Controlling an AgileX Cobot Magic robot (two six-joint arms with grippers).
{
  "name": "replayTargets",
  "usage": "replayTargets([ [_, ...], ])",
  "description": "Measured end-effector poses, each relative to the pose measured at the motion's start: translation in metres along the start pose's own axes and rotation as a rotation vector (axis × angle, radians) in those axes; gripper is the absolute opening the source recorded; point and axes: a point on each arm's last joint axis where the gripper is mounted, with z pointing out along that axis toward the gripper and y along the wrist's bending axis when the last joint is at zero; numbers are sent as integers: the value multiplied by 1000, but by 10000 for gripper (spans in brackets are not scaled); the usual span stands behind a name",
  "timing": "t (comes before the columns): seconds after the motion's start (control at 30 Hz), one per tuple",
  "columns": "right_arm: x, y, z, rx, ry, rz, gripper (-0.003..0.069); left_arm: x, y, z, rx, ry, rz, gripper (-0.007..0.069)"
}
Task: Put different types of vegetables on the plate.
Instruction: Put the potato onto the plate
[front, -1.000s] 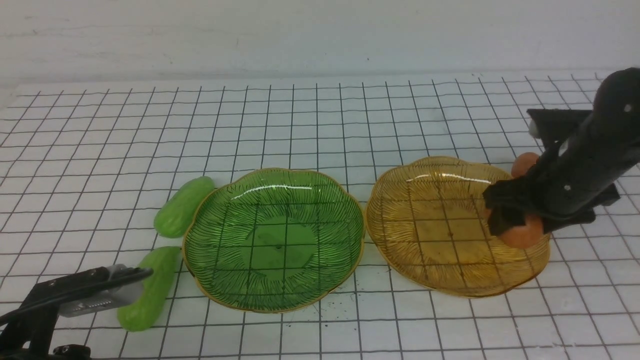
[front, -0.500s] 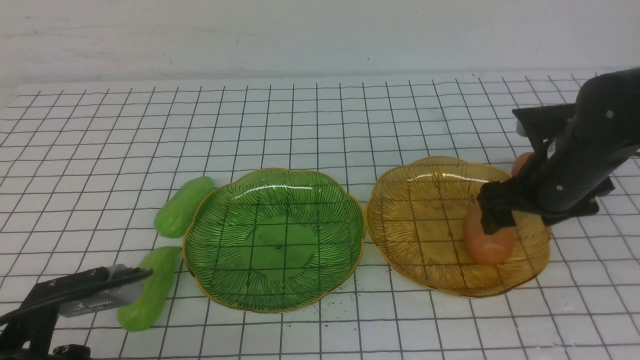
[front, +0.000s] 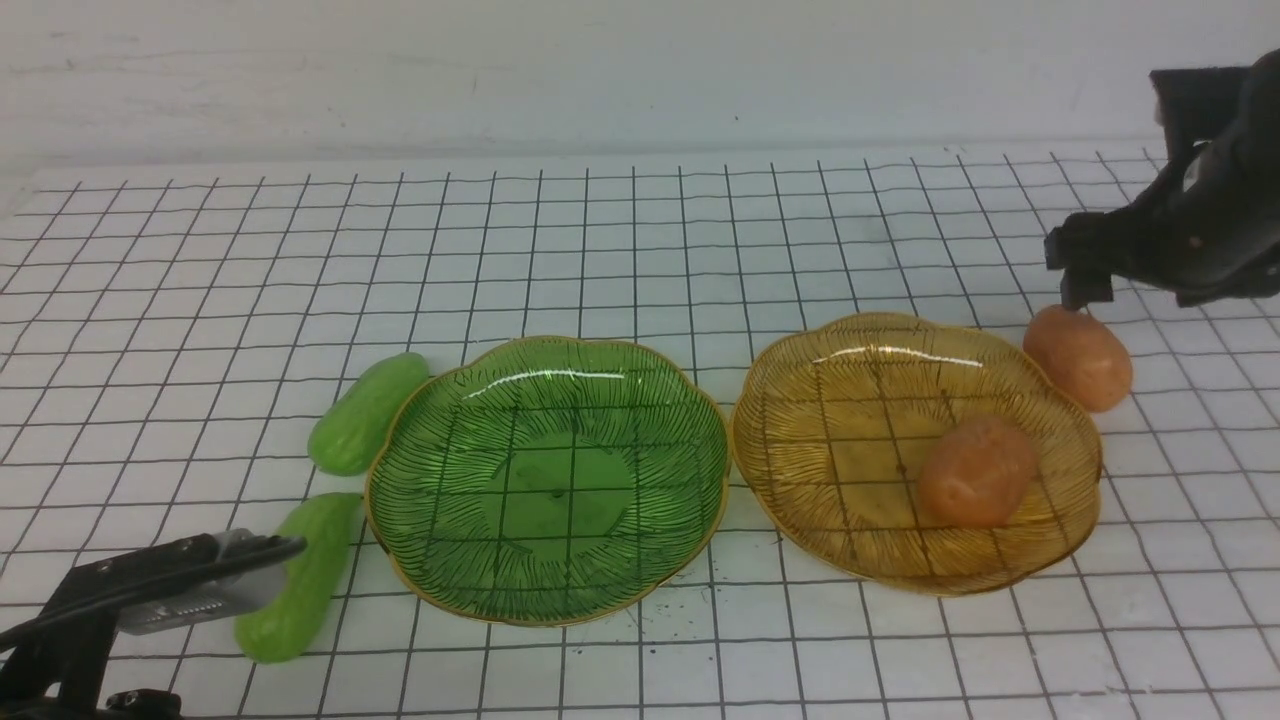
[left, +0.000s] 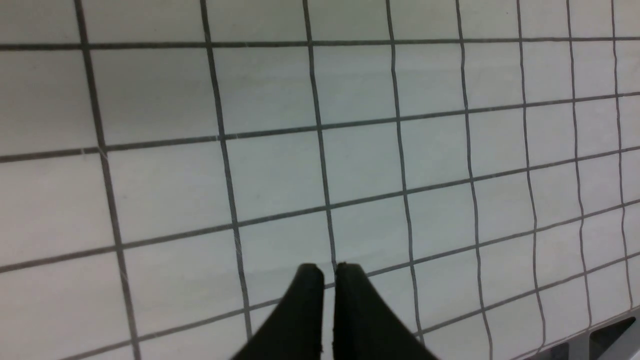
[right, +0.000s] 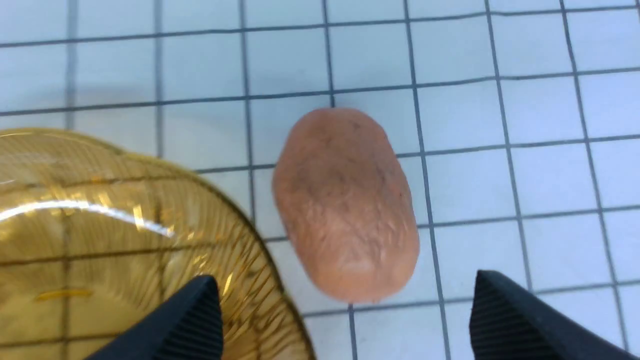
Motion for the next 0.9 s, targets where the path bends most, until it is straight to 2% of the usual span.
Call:
replayTargets([
  [0.43, 8, 5, 70, 39, 45, -96, 592, 0, 0, 0, 0, 0, 0, 17],
  [0.57, 9, 6, 74, 33, 50, -89, 584, 0, 0, 0, 0, 0, 0, 17],
  [0.67, 8, 6, 74, 32, 46, -87, 559, 0, 0, 0, 0, -1, 0, 17],
  [0.77, 8, 5, 73, 39, 42, -98, 454, 0, 0, 0, 0, -1, 0, 17],
  [0.9, 4, 3, 62, 49, 30, -103, 442, 0, 0, 0, 0, -1, 0, 20],
])
